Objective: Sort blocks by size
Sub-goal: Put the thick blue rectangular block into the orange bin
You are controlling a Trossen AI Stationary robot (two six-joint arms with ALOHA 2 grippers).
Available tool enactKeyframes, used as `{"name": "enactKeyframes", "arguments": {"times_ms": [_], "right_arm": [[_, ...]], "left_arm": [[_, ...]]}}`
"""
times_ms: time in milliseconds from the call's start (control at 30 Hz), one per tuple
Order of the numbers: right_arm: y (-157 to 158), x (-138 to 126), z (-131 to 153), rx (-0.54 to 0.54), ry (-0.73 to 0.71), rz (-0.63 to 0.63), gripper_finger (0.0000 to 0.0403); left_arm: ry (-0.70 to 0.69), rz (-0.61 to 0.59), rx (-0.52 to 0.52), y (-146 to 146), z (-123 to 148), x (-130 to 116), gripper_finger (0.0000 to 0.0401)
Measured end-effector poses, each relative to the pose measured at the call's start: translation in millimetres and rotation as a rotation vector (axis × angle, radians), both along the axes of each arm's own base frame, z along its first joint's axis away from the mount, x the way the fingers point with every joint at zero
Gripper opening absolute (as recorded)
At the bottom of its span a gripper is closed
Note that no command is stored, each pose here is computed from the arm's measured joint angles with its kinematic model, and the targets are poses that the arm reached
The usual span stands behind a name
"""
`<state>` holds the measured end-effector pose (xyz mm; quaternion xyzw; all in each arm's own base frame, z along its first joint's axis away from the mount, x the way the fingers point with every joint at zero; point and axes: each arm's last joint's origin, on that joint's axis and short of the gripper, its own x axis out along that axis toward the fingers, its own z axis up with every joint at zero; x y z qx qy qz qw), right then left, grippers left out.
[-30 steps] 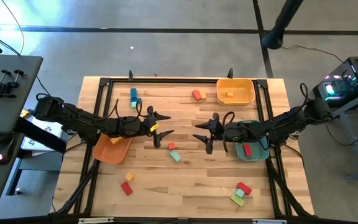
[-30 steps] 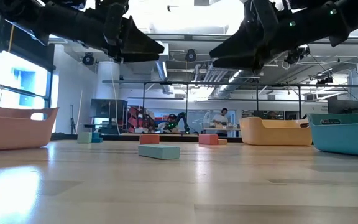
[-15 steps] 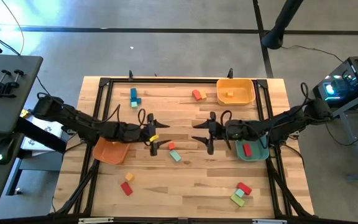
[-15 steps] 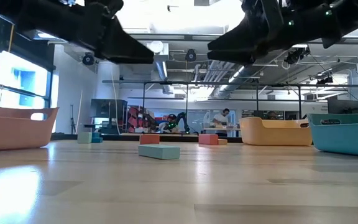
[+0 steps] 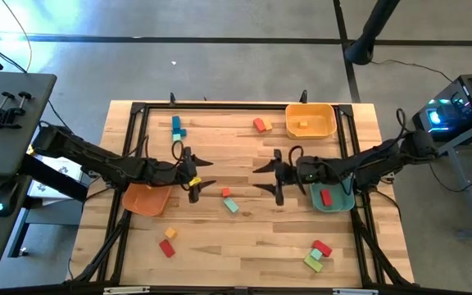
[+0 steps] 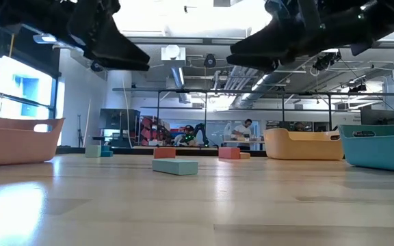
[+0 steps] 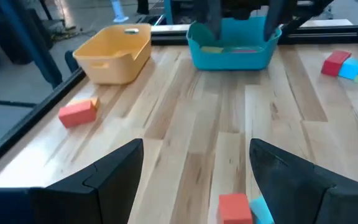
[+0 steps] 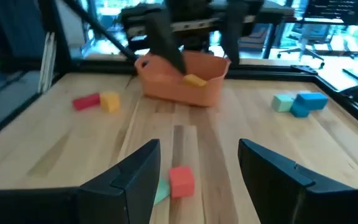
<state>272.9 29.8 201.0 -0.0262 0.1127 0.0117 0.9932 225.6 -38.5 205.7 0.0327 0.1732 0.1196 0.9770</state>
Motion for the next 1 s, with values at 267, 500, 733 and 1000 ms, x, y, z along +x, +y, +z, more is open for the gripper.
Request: {"name": "enactKeyframes", "arguments": {"times_ms": [267, 500, 733, 1000], "right_arm": [[4.7, 11.6, -23.7, -0.03, 0.04, 0.017, 0.0213], [7.5, 21.0, -47.9, -0.021, 0.075, 0.069, 0.0213], [7.9, 23.3, -55.7, -0.021, 0.088, 0.071, 0.0213], [8.0, 23.3, -55.9, -0.01, 0.089, 0.068, 0.0213]], "left_arm": [[-0.202, 0.01, -0.082, 1.1, -15.7, -5.2, 0.0282], [-0.347, -0.092, -0.026, -12.7, -9.7, 5.9, 0.0282], [-0.345, -0.105, 0.045, -24.8, -6.3, 38.8, 0.0282], [-0.381, -0.126, 0.103, -25.9, 9.9, 69.2, 0.0282]]}}
